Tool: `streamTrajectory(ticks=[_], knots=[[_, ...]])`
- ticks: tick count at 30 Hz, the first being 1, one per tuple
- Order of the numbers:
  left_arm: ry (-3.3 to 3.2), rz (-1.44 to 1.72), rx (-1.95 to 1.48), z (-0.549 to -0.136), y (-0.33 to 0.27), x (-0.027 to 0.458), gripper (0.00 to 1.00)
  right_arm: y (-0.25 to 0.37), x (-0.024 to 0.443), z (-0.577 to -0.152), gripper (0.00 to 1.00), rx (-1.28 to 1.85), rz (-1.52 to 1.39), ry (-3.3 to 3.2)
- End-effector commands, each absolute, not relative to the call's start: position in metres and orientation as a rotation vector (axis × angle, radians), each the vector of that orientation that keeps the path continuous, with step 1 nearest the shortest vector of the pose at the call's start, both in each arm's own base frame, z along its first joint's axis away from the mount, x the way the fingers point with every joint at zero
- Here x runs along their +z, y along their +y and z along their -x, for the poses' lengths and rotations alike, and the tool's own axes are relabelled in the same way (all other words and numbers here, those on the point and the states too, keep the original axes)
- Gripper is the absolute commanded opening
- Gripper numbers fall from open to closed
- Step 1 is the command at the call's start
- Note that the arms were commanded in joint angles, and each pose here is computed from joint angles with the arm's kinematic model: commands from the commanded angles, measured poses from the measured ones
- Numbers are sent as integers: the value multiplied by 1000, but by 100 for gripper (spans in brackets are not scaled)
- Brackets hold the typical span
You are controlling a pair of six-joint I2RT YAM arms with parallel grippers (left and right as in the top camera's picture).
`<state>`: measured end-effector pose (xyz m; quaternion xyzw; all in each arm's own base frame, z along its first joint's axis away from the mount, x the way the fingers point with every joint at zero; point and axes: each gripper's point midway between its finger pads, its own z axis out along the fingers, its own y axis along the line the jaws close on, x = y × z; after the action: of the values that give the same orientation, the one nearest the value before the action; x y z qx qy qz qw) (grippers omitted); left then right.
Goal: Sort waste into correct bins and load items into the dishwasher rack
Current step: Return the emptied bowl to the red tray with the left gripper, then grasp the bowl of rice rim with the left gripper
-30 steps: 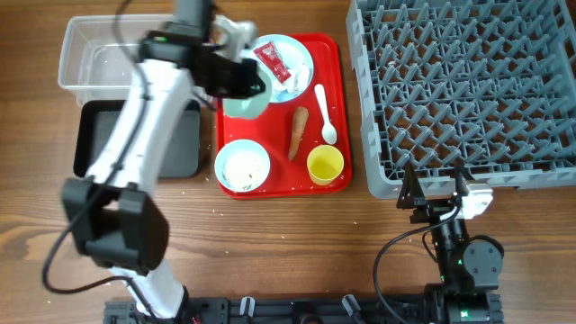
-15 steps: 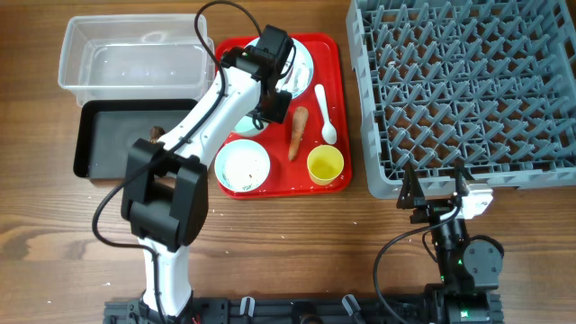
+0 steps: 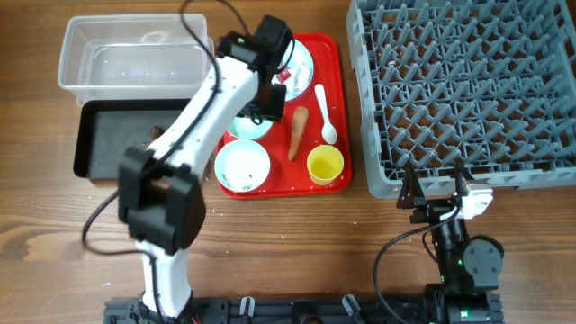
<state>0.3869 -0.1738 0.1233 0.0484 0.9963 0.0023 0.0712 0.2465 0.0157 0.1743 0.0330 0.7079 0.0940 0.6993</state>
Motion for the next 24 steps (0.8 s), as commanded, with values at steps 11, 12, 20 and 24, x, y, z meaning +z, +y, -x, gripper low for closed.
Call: streamTrajectory(ticks=[11, 12, 20, 24], knots=[[3128, 230, -24, -329, -182, 61, 52, 13, 176, -246, 100, 207, -91, 1568], [3130, 220, -24, -327, -182, 57, 52, 13, 176, -246, 100, 207, -92, 1568], [3168, 107, -99, -314, -186, 26, 35, 13, 176, -246, 100, 207, -92, 1568], [3175, 107, -110, -311, -186, 23, 8, 13, 176, -246, 100, 207, -92, 1568]])
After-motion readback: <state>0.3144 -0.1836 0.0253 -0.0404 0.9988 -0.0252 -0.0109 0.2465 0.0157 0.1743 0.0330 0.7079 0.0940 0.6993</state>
